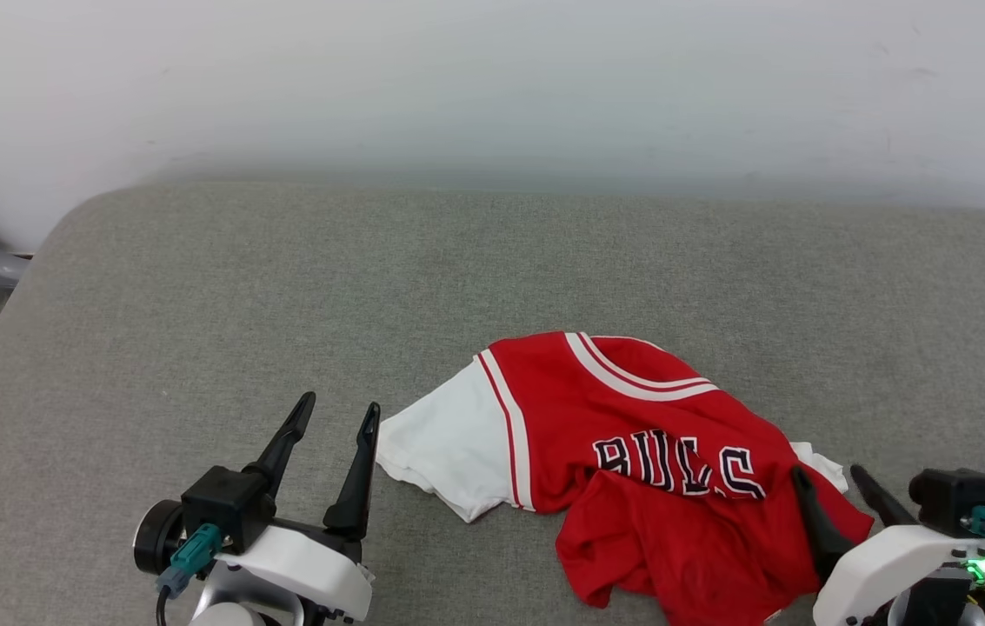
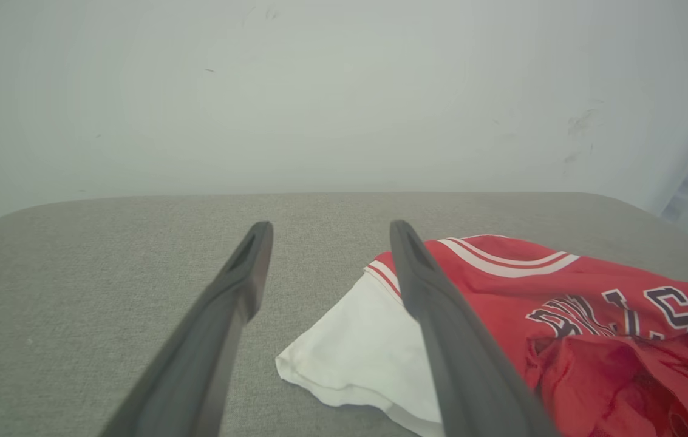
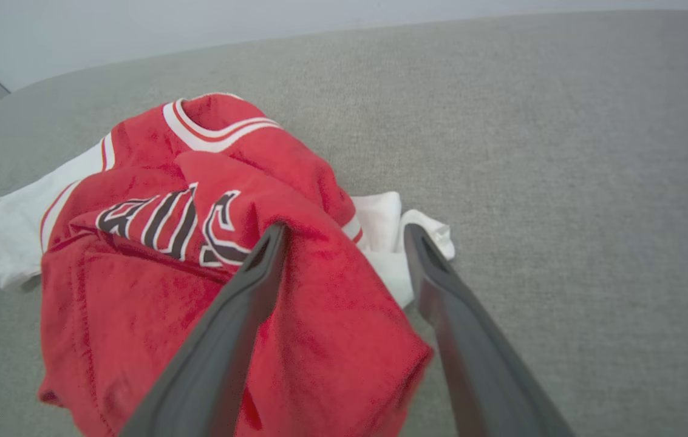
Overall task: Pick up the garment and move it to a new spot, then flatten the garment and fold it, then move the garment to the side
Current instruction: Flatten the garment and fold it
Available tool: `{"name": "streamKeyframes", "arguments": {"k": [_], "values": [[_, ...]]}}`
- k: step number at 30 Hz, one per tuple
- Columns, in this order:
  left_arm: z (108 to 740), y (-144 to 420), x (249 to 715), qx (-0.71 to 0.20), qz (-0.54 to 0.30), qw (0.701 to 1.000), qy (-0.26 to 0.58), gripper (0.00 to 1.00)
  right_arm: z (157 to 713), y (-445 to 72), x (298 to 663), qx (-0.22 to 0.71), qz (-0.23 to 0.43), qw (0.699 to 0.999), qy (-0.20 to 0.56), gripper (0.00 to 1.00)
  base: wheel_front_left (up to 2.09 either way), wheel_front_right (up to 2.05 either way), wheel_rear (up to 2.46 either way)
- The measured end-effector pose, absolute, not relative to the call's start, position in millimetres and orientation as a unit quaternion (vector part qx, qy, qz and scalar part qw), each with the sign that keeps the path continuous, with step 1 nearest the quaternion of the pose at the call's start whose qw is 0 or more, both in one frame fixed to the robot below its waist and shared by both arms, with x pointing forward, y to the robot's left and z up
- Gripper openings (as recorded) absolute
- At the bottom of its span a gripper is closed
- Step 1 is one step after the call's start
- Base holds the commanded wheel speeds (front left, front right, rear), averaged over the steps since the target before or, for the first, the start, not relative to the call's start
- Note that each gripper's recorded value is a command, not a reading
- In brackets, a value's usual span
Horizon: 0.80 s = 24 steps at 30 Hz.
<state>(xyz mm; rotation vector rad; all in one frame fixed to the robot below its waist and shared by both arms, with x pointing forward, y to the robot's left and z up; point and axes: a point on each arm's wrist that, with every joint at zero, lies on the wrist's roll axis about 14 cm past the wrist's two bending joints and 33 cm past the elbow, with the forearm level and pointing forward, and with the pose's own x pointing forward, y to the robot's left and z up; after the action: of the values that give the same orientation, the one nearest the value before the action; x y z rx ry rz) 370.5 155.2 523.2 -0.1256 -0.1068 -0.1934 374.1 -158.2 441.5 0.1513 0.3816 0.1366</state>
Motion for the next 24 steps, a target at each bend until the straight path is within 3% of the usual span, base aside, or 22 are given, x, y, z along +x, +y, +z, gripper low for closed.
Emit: {"name": "streamKeyframes", "arguments": {"k": [6,10,15,24], "values": [[525,160,369,-0.062,-0.087,0.993,-0.055,1.00,482,-171,378,0.083,0.045,0.993,0.068,1.00,0.00,0.00,0.00],[525,164,366,-0.062,-0.080,0.993,-0.056,1.00,493,-182,373,0.094,0.029,0.994,0.042,1.00,0.00,0.00,0.00],[525,165,365,-0.061,-0.076,0.994,-0.057,1.00,483,-207,365,0.091,-0.005,0.992,0.083,1.00,0.00,0.00,0.00],[524,165,375,-0.068,-0.073,0.993,-0.055,1.00,442,-226,372,0.051,-0.013,0.967,0.248,1.00,0.00,0.00,0.00]]}}
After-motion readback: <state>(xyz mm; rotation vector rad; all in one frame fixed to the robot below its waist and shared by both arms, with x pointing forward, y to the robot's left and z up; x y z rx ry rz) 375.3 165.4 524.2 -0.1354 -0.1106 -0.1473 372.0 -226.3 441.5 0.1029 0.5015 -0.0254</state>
